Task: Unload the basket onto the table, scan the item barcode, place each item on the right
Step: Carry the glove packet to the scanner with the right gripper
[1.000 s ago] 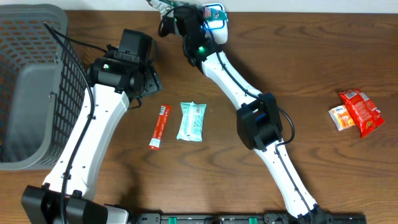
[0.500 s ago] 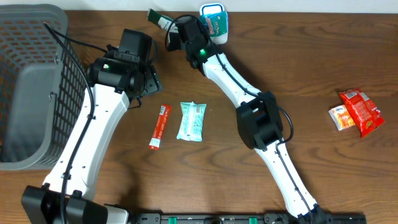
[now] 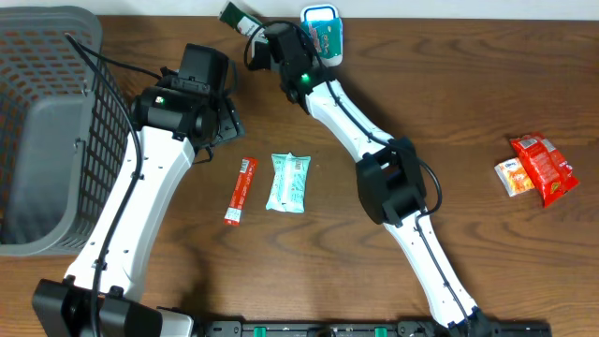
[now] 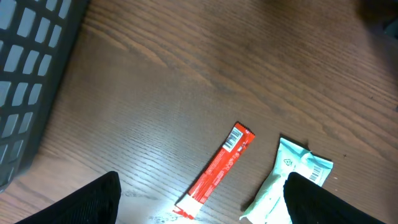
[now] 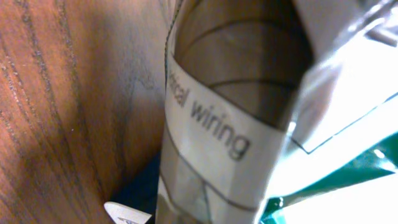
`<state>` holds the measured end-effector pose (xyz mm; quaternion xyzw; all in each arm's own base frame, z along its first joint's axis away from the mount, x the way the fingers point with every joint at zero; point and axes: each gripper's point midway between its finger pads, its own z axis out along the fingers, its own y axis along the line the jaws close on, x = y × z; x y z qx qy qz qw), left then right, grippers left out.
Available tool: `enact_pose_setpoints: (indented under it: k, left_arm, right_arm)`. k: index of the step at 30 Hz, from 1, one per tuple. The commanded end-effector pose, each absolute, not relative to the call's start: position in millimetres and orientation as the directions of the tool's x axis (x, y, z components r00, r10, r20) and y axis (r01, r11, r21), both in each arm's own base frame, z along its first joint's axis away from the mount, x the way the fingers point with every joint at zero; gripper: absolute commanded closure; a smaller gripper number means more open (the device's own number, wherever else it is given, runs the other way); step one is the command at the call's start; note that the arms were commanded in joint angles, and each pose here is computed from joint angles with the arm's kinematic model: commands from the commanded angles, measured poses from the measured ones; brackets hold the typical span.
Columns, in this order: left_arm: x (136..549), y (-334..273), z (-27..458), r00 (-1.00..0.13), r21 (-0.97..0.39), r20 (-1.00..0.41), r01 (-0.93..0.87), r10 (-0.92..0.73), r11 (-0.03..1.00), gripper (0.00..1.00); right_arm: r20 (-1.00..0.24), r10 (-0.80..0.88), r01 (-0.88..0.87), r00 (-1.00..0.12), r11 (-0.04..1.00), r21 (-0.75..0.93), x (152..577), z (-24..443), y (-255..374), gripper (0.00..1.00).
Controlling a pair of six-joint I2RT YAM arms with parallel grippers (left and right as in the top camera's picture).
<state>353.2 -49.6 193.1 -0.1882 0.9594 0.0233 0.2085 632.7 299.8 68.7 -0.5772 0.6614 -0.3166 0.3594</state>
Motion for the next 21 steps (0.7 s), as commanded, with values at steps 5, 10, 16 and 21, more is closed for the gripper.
enact_pose_setpoints:
  k: [5, 10, 16, 21]
  left_arm:
    - [353, -47, 196, -0.837, -0.030, -0.418, -0.374, -0.352, 0.927, 0.15]
    - [353, -47, 196, -0.837, -0.030, -0.418, -0.374, -0.352, 0.927, 0.15]
    - [353, -47, 196, -0.837, -0.031, -0.418, -0.374, -0.352, 0.927, 0.15]
    - [353, -47, 196, -0.837, -0.030, -0.418, -0.374, -0.352, 0.927, 0.15]
  right_arm:
    - [-0.306, -0.940, -0.450, -0.148, 0.340, -0.826, 635, 142, 290, 0.99]
    - [-0.411, -0.883, -0.450, -0.227, 0.469, -0.760, 608, 205, 273, 0.98]
    - [-0.468, -0.763, -0.459, -0.445, 0.643, -0.613, 546, 255, 221, 0.99]
    - [-0.444, -0.680, -0.570, -0.584, 0.733, -0.372, 480, 265, 179, 0.97]
